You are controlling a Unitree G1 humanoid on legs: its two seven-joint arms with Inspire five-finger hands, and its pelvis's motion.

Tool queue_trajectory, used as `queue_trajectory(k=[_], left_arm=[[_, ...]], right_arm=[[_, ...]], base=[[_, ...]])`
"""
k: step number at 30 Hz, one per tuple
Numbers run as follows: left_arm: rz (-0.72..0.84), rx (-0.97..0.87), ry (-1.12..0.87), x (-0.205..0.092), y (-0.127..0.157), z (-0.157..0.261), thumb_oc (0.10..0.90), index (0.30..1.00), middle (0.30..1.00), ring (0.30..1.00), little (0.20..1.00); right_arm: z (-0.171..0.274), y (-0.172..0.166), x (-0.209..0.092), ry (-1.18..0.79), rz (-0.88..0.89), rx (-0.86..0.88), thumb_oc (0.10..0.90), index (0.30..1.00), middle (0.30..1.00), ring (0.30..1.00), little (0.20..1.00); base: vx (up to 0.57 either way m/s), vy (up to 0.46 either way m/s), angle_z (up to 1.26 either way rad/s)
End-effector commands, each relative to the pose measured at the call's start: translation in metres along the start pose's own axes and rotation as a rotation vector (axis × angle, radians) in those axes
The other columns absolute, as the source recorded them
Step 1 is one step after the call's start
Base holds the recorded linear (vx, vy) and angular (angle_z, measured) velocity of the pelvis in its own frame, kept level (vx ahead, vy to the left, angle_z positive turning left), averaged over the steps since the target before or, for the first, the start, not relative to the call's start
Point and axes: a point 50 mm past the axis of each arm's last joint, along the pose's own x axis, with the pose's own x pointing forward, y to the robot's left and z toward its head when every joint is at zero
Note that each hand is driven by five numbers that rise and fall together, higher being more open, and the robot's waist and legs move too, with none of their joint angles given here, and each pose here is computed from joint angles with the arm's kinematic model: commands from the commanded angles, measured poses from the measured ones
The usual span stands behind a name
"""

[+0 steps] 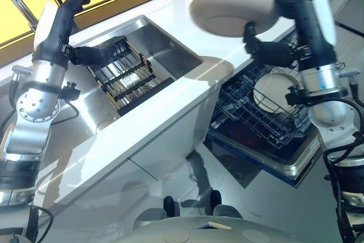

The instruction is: Pick up plates and place into dishwasher.

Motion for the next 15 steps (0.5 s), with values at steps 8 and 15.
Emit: queue_trajectory(k=[8, 15], left_arm=[[0.075, -0.029, 0.131, -0.028, 0.013, -0.032, 0.8, 0.9, 0.9, 0.9, 0.9], [0.118, -0.089, 0.173, -0.043, 0.01, -0.046, 0.8, 0.9, 0.9, 0.9, 0.9]], right_arm=[[-0.011, -0.07, -0.023, 0.016, -0.437, -0.15, 0.1, 0.3, 0.3, 0.3, 0.2], [-0.044, -0.063, -0.051, 0.23, -0.401, -0.132, 0.1, 0.3, 0.3, 0.3, 0.2]], base=[[0.01, -0.002, -0.04], [0.0, -0.003, -0.09]])
